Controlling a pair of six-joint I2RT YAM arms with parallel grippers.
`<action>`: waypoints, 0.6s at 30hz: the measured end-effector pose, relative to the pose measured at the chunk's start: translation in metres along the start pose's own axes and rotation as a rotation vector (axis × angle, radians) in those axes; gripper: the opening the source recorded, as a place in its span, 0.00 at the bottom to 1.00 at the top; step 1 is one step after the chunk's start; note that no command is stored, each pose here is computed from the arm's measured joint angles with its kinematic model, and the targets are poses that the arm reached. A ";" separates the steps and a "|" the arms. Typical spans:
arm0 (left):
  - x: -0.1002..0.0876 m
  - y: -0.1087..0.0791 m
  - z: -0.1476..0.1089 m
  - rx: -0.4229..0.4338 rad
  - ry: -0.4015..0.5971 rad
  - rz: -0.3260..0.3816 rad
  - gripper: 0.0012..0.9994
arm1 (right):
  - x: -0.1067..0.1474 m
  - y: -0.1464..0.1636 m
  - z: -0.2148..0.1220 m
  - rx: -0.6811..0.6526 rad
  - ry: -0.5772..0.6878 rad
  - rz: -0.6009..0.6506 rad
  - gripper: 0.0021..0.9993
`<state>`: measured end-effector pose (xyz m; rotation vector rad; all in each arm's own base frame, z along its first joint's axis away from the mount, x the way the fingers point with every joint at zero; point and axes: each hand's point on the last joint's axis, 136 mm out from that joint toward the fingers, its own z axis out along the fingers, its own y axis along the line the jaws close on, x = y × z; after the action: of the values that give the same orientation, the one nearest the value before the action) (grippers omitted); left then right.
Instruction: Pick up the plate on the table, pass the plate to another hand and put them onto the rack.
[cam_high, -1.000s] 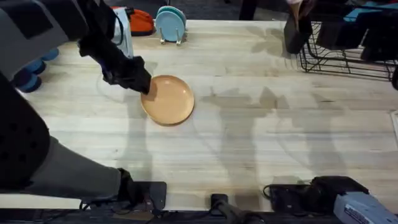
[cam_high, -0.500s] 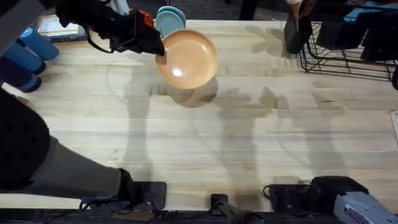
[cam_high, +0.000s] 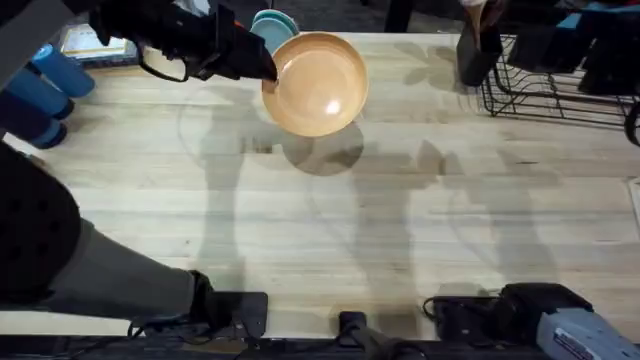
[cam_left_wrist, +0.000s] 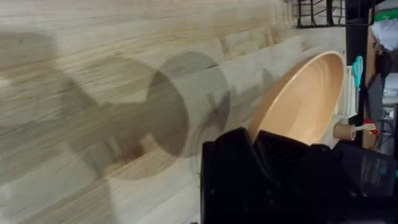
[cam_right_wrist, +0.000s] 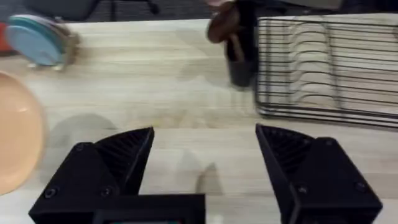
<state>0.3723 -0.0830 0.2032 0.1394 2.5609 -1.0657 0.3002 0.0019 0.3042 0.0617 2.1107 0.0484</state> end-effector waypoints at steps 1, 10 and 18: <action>0.000 0.000 0.000 0.000 0.000 0.000 0.04 | 0.001 0.004 0.001 -0.025 0.005 0.008 0.99; 0.000 -0.001 0.000 0.003 0.000 0.000 0.04 | 0.016 0.061 0.023 -0.361 0.124 0.054 0.99; 0.000 -0.001 0.000 0.003 0.000 0.000 0.04 | 0.004 0.105 0.025 -0.565 0.121 0.111 0.99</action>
<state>0.3722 -0.0834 0.2035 0.1395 2.5593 -1.0697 0.3220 0.1070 0.2938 -0.1658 2.1377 0.7242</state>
